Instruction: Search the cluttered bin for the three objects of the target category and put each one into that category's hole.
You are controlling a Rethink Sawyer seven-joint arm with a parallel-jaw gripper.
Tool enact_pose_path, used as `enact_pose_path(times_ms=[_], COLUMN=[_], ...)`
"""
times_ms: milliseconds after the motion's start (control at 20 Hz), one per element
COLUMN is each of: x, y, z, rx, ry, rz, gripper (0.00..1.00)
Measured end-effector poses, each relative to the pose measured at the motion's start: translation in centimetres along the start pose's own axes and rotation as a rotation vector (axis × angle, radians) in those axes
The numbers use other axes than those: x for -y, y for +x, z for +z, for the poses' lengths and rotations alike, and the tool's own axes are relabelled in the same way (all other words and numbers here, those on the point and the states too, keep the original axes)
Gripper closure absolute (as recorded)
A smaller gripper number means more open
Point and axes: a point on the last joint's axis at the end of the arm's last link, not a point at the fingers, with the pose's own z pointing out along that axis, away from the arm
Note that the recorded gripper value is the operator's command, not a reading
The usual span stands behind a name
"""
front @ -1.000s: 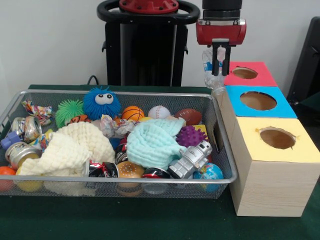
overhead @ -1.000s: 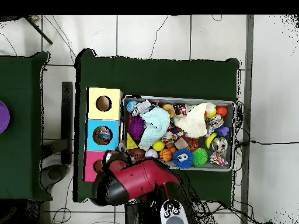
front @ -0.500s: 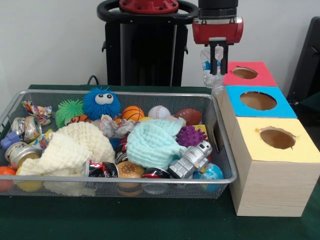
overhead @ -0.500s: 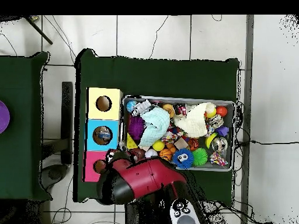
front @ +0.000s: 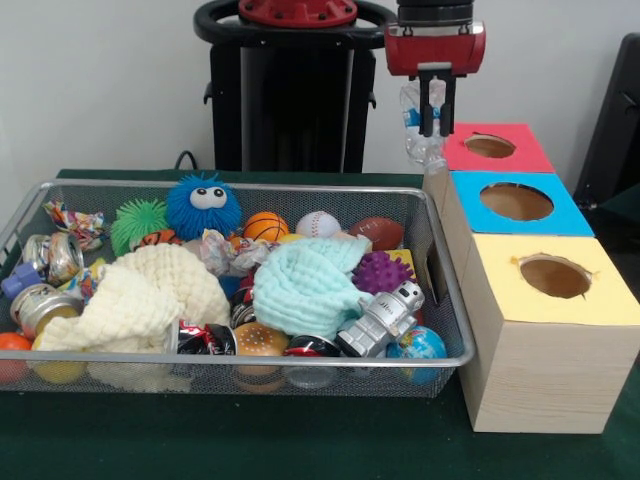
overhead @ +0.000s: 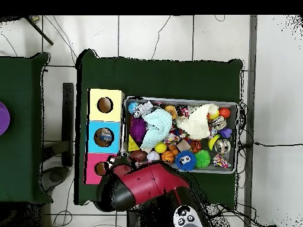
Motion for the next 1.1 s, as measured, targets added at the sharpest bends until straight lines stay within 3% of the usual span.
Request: enact_pose_path(times_ms=[700,1100], x=[-1.2,-2.3], y=[-0.3,0.6], z=[-1.3,-1.4], rx=[-0.001,-0.034], ry=[0.004,0.017], rz=[-0.034,-0.059], gripper=[1.00,1.00])
